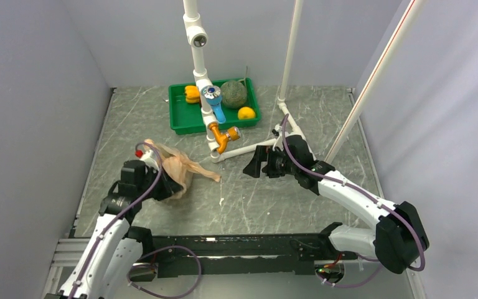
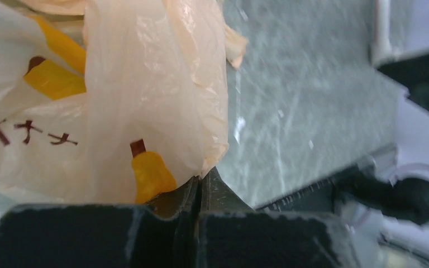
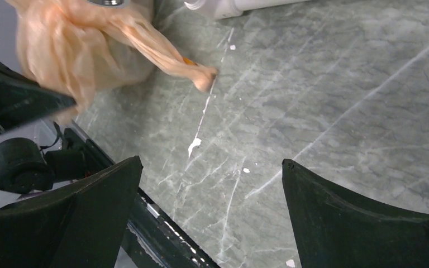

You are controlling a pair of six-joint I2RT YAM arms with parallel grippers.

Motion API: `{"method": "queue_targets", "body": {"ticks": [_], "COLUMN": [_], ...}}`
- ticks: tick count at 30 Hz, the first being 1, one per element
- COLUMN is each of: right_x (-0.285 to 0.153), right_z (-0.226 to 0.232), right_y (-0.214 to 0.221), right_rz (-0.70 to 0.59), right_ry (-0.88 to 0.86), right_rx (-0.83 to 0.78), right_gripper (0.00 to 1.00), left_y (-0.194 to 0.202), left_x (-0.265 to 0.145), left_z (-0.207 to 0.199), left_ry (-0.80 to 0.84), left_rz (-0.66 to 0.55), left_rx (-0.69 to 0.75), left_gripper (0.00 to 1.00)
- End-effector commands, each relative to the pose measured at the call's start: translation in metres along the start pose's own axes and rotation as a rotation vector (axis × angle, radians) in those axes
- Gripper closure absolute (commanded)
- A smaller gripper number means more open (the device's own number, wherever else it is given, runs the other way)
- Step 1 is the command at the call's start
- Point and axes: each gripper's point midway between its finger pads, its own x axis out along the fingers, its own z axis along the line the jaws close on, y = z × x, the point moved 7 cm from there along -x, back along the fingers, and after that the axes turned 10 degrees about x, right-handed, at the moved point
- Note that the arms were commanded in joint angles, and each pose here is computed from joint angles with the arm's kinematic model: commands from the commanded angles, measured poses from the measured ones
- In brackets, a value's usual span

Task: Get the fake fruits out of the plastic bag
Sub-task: Move the plastic bag to the center of the board.

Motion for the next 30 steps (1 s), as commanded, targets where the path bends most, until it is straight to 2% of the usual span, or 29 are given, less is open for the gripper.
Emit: {"method": "queue_targets", "body": {"ticks": [1,5,8,11,12,15,19,22,30], "right_x": [0.001,0.007,0.01,0.011,0.01,0.011,0.017,0.027,0.053], "right_z": [0.022,0.022,0.024,0.028,0.027,0.027,0.031,0.038,0.059], "right_y": [-0.007,0.0,0.007,0.016,0.017,0.014,0.018,0.019,0.021], "right_rz": [-0.062,-0.046,0.013,0.042,0.034,0.012,0.016,0.048,0.112], "right_ry": [-0.178,-0.225,-0.261,-0.32,-0.314,-0.284,-0.337,-0.382,-0.427], "right_rx": [-0.099,-0.116,-0.101,-0.142,-0.152,-0.162,-0.155,-0.14,-0.162], "right_gripper": [0.0,0.0,0.0,0.0,0.0,0.01,0.14,0.24,0.37], "left_y": [0.019,0.028,0.026,0.027,0.031,0.034,0.044,0.05,0.065], "left_x": [-0.012,-0.017,-0.017,-0.013,-0.009,-0.006,-0.006,-0.012,-0.022], "left_z": [-0.041,-0.06,-0.082,-0.11,-0.117,-0.126,-0.127,-0.113,-0.078], "left_ry": [0.296,0.388,0.479,0.551,0.53,0.401,0.392,0.326,0.227], "left_rz": [0.035,0.032,0.039,0.084,0.137,0.188,0.227,0.207,0.15], "left_rx": [-0.046,0.001,0.035,0.104,0.15,0.223,0.226,0.192,0.112], "left_gripper": [1.0,1.0,1.0,1.0,1.0,1.0,1.0,1.0,1.0]}}
